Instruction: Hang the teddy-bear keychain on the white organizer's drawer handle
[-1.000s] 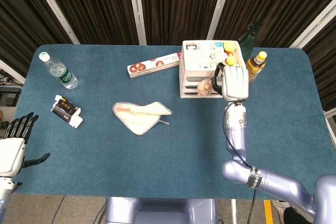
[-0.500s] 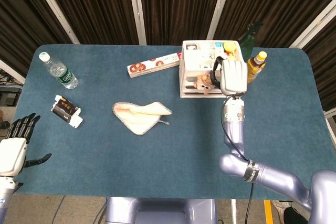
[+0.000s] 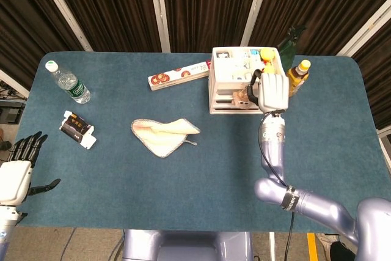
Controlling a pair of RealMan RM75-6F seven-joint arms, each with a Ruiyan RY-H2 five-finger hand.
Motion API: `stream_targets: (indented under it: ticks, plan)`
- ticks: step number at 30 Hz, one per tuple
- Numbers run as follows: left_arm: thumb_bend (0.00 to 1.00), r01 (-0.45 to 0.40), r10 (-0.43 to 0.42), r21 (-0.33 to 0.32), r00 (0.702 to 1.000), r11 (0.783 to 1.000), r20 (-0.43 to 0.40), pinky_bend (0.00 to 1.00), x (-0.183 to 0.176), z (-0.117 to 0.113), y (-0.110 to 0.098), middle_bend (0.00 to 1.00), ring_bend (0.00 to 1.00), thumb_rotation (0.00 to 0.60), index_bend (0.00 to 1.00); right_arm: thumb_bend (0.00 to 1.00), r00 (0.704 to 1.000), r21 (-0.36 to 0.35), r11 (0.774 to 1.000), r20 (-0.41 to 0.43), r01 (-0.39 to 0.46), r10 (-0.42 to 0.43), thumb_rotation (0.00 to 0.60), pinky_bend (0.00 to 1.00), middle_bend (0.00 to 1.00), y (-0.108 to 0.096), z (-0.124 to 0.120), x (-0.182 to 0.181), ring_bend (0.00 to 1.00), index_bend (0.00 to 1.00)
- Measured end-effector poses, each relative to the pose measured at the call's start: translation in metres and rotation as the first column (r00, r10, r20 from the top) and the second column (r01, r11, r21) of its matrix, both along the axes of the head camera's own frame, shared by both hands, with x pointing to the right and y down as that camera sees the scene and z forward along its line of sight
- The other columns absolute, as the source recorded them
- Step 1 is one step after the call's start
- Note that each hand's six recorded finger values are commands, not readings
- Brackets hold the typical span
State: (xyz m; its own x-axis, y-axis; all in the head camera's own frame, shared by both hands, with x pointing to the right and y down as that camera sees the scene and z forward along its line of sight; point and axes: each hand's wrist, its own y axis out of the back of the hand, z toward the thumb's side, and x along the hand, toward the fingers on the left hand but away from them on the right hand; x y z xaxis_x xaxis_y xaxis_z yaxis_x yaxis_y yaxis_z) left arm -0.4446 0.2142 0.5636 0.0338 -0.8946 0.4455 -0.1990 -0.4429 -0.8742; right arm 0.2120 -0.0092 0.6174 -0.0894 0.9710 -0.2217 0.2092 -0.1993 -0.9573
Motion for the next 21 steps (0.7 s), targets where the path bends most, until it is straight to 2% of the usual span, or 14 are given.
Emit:
stream_targets:
  ticks: [8, 12, 15, 17, 19, 21]
  plan:
    - [0.05, 0.001, -0.001, -0.001, 1.0, 1.0, 0.003, 0.0, 0.0, 0.001, 0.0, 0.0, 0.0, 0.6, 0.0, 0.39, 1.0, -0.023, 1.0, 0.009, -0.002, 0.002, 0.6, 0.92, 1.0, 0.012, 0.012, 0.003, 1.0, 0.6]
    - [0.05, 0.0, 0.0, -0.002, 1.0, 1.0, 0.002, 0.0, 0.0, 0.001, 0.0, 0.0, 0.0, 0.6, 0.0, 0.35, 1.0, -0.037, 0.999, 0.013, -0.001, 0.002, 0.6, 0.92, 1.0, 0.02, 0.016, 0.004, 1.0, 0.52]
    - [0.05, -0.002, 0.002, 0.0, 1.0, 1.0, -0.001, 0.0, 0.0, 0.0, 0.0, 0.0, 0.0, 0.6, 0.0, 0.22, 1.0, -0.062, 0.998, 0.015, 0.0, 0.001, 0.6, 0.89, 1.0, 0.027, 0.021, 0.006, 1.0, 0.33]
    - [0.05, -0.004, 0.004, 0.0, 1.0, 1.0, -0.002, 0.0, 0.001, 0.0, 0.0, 0.0, 0.0, 0.6, 0.0, 0.13, 1.0, -0.081, 0.997, 0.008, 0.007, -0.006, 0.6, 0.87, 1.0, 0.032, 0.024, 0.008, 1.0, 0.15]
    - [0.05, -0.005, 0.005, -0.001, 1.0, 1.0, -0.003, 0.0, 0.001, 0.0, 0.0, 0.0, 0.0, 0.6, 0.0, 0.07, 1.0, -0.097, 0.995, 0.006, 0.011, -0.01, 0.6, 0.87, 1.0, 0.036, 0.026, 0.01, 1.0, 0.04]
    - [0.05, -0.006, 0.006, 0.0, 1.0, 1.0, -0.005, 0.0, 0.001, 0.0, 0.0, 0.0, 0.0, 0.6, 0.0, 0.05, 1.0, -0.115, 0.993, 0.007, 0.013, -0.012, 0.6, 0.87, 1.0, 0.04, 0.027, 0.013, 1.0, 0.0]
